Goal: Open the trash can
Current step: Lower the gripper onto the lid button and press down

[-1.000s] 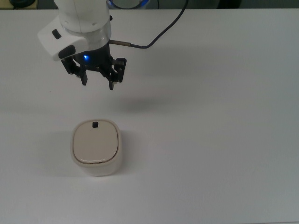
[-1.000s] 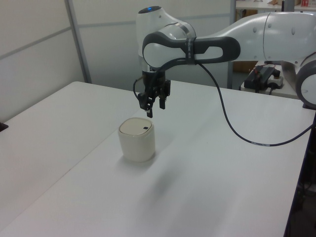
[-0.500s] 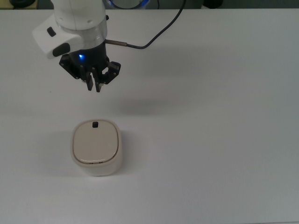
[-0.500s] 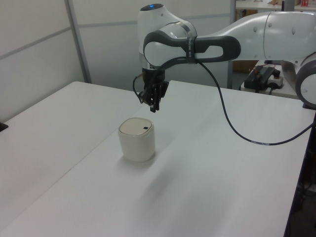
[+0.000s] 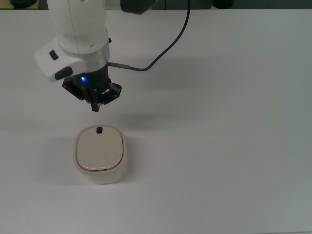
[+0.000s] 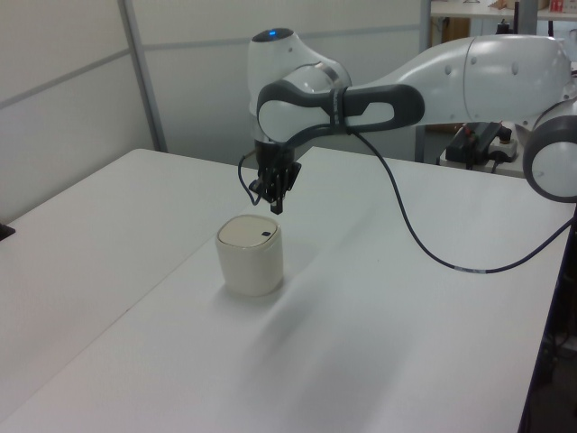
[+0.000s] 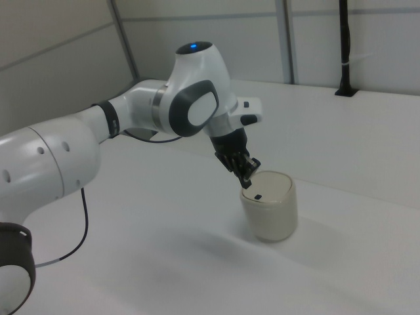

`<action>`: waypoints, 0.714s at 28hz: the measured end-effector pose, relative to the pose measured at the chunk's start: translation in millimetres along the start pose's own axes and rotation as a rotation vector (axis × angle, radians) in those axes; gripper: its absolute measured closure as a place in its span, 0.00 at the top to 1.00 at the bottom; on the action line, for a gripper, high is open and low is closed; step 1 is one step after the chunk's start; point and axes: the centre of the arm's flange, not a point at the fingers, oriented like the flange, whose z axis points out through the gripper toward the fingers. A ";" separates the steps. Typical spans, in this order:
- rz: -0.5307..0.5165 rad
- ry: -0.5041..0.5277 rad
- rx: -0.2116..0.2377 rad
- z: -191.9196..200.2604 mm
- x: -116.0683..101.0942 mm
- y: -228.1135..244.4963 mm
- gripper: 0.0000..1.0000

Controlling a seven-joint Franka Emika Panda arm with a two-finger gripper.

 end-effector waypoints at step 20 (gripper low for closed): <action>-0.035 0.049 -0.023 38.4 13.7 -14.8 0.01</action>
